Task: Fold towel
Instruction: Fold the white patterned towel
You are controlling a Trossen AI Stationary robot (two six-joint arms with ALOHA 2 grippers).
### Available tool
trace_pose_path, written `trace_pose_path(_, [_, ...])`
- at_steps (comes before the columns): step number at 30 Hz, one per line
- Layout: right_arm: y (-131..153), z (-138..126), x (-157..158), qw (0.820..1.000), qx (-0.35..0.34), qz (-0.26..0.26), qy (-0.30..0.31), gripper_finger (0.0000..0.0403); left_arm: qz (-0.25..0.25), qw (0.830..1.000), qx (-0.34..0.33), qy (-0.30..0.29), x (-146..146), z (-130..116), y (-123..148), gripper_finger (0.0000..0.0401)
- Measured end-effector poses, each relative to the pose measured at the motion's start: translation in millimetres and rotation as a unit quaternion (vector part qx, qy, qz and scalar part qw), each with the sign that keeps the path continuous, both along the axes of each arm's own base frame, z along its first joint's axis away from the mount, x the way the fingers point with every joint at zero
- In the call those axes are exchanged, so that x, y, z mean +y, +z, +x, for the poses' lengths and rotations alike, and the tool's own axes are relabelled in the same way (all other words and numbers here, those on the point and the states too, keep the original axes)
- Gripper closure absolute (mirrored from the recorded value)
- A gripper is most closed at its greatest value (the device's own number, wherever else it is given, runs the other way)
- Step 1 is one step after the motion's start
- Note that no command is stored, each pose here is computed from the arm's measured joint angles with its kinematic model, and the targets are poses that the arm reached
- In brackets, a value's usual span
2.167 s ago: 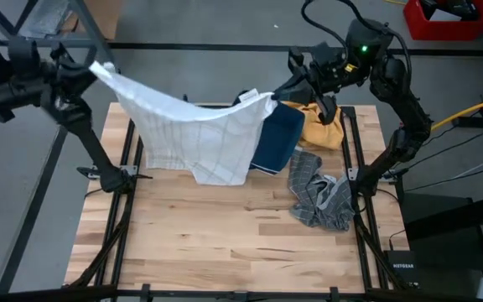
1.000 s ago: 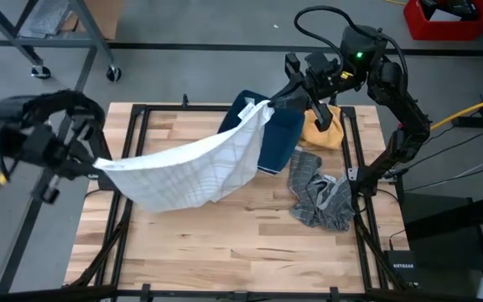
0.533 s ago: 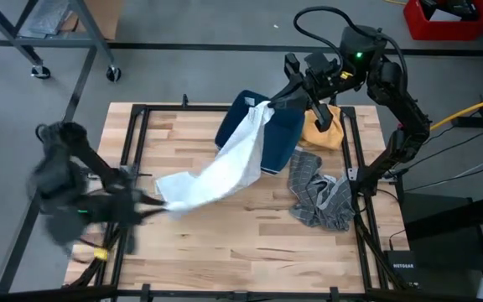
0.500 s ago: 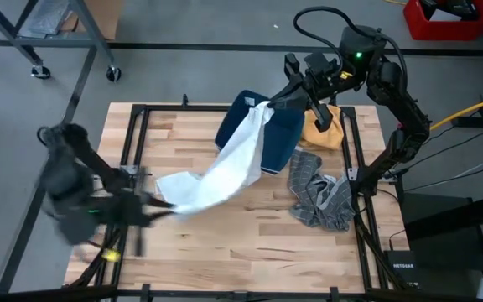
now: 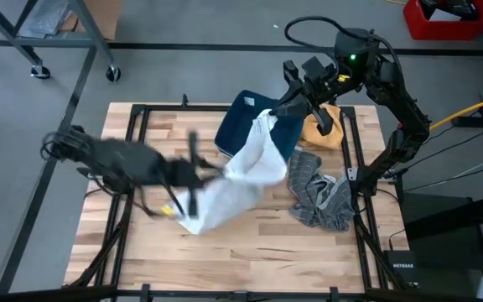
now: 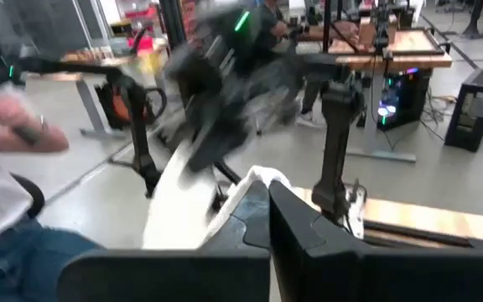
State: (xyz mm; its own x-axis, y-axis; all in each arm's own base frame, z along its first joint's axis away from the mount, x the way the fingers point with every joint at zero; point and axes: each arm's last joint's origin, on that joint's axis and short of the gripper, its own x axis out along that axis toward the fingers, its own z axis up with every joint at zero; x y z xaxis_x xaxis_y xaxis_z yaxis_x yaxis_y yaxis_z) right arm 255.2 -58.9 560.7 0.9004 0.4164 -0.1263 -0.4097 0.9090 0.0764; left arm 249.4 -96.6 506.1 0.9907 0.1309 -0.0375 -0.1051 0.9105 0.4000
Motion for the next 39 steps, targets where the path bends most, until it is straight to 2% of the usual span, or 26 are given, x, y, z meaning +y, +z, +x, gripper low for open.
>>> trace_pose_path(8, [-1, -1, 0, 1.000, -0.003, -0.022, -0.005, 0.0403, -0.060, 0.990, -0.096, 0.086, 67, -107, 45, 0.0401])
trace_pose_path(11, [0, 0, -2, 0.999, -0.007, -0.030, -0.038, 0.0403, -0.095, 0.985, -0.113, 0.090, 81, -144, 49, 0.0401])
trace_pose_path(15, [-2, 0, -4, 0.996, 0.006, -0.032, -0.082, 0.0403, -0.144, 0.981, -0.096, 0.088, 92, -178, 41, 0.0401])
trace_pose_path(18, [-6, 1, -6, 0.993, 0.028, -0.028, -0.109, 0.0403, -0.167, 0.980, -0.049, 0.100, 95, -188, 28, 0.0401])
trace_pose_path(24, [-19, 12, -15, 0.977, 0.073, -0.050, -0.195, 0.0403, -0.163, 0.970, 0.006, 0.179, 102, -199, 11, 0.0401])
trace_pose_path(29, [-34, 36, -22, 0.977, 0.102, -0.047, -0.184, 0.0403, -0.174, 0.965, 0.007, 0.195, 102, -199, 9, 0.0401])
trace_pose_path(31, [-39, 42, -22, 0.981, 0.108, -0.038, -0.155, 0.0403, -0.190, 0.965, 0.007, 0.179, 100, -196, 9, 0.0401])
trace_pose_path(35, [-44, 42, -19, 0.985, 0.133, -0.018, -0.104, 0.0403, -0.251, 0.962, 0.025, 0.101, 95, -194, 8, 0.0401])
trace_pose_path(39, [-45, 28, -12, 0.985, 0.161, 0.004, -0.061, 0.0403, -0.317, 0.946, 0.067, -0.005, 86, -189, 6, 0.0401])
